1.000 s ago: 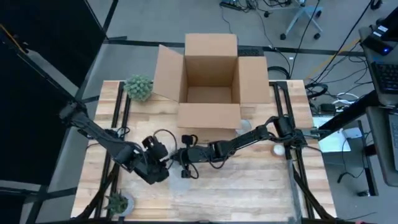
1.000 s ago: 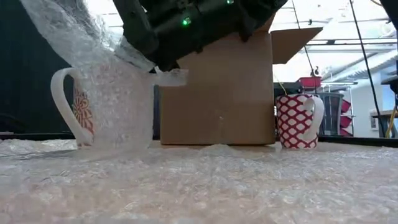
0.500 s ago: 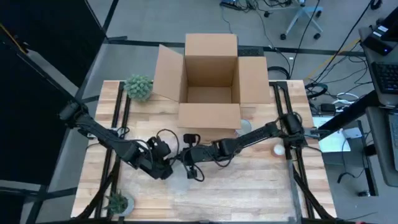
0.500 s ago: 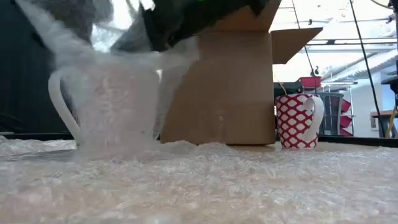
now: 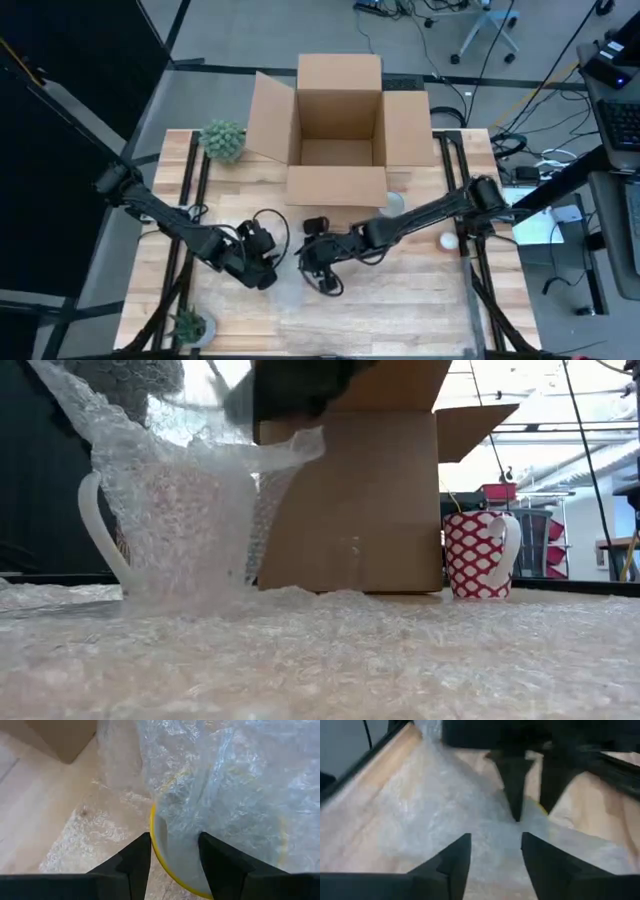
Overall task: Wrap mug
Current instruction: Wrap the orange mug with the bubble wrap
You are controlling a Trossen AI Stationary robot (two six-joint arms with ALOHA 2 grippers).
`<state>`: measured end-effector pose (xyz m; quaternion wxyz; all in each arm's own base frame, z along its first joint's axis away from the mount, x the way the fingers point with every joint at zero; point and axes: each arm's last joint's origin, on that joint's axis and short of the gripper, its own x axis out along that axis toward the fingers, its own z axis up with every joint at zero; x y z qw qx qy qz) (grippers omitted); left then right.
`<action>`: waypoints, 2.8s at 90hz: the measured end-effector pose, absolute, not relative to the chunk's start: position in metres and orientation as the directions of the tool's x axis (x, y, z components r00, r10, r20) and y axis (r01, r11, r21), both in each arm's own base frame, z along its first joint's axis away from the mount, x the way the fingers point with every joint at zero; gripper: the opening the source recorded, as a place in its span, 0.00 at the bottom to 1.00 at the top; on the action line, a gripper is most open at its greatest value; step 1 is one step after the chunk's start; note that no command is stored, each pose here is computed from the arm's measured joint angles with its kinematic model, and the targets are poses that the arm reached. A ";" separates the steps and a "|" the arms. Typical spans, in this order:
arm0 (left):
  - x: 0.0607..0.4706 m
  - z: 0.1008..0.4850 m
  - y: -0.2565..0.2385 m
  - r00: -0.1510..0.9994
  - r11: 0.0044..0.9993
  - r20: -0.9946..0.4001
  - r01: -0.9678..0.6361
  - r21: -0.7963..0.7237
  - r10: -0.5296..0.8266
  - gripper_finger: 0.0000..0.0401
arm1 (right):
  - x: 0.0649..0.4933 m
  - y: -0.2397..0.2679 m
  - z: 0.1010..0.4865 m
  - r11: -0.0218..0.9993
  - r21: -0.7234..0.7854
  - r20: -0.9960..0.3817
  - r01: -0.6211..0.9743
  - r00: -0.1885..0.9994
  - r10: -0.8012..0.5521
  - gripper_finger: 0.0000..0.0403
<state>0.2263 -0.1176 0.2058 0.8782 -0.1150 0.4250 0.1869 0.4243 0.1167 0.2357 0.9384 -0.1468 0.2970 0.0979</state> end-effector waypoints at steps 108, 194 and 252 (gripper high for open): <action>0.226 0.212 -0.119 0.610 0.907 -0.758 -0.417 -0.058 0.231 0.37 | 0.498 0.123 0.178 0.924 -0.179 -0.852 -0.337 0.523 0.026 0.45; 0.184 0.249 -0.108 0.619 0.911 -0.752 -0.409 -0.061 0.228 0.37 | 0.502 0.093 0.184 0.816 -0.337 -0.859 -0.469 0.509 -0.062 0.09; 0.183 0.249 -0.107 0.609 0.912 -0.754 -0.408 -0.033 0.245 0.37 | 0.473 0.087 0.253 0.840 -0.343 -0.845 -0.422 0.528 -0.080 0.03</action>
